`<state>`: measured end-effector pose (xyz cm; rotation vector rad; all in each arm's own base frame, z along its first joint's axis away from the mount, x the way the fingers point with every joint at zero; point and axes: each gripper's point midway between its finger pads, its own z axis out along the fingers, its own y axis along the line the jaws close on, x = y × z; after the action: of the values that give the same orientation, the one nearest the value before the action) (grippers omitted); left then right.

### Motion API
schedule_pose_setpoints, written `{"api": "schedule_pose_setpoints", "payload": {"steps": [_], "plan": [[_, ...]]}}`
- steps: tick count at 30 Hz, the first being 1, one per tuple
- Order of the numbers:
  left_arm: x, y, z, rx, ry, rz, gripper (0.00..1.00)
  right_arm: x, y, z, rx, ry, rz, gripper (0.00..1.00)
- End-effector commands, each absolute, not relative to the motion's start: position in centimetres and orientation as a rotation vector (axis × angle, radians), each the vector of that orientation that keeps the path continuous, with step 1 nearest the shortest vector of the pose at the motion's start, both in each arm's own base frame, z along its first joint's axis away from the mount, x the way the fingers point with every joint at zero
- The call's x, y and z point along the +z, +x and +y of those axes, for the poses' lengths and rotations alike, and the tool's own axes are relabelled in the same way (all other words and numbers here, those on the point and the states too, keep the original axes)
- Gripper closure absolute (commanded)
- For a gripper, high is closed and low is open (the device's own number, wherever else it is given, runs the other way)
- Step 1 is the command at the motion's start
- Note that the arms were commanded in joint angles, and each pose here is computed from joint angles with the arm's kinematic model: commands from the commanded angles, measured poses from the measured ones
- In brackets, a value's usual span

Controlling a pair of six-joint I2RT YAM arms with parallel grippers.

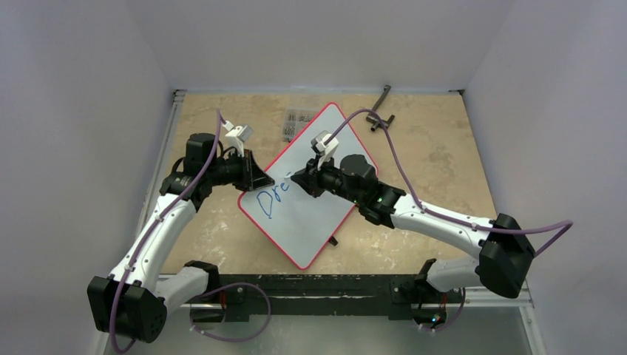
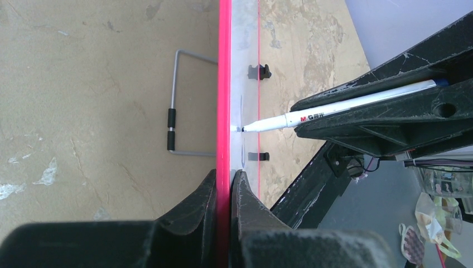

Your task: Write a sentence on the whiteboard

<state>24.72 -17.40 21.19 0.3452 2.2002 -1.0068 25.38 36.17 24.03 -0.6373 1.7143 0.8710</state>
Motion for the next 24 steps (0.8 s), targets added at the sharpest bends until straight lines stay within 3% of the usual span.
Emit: {"api": "schedule_pose_setpoints", "payload": {"steps": [1,11,24], "plan": [[19.1,25.8,-15.3,-0.772,0.446,2.204,1.00,25.1,24.9,36.5,0.907,-0.670,1.657,1.00],[19.1,25.8,-15.3,-0.772,0.446,2.204,1.00,22.7,24.9,35.0,0.853,-0.631,1.732,1.00],[19.1,25.8,-15.3,-0.772,0.446,2.203,1.00,24.1,27.6,33.9,0.778,-0.530,1.739,1.00]]}}
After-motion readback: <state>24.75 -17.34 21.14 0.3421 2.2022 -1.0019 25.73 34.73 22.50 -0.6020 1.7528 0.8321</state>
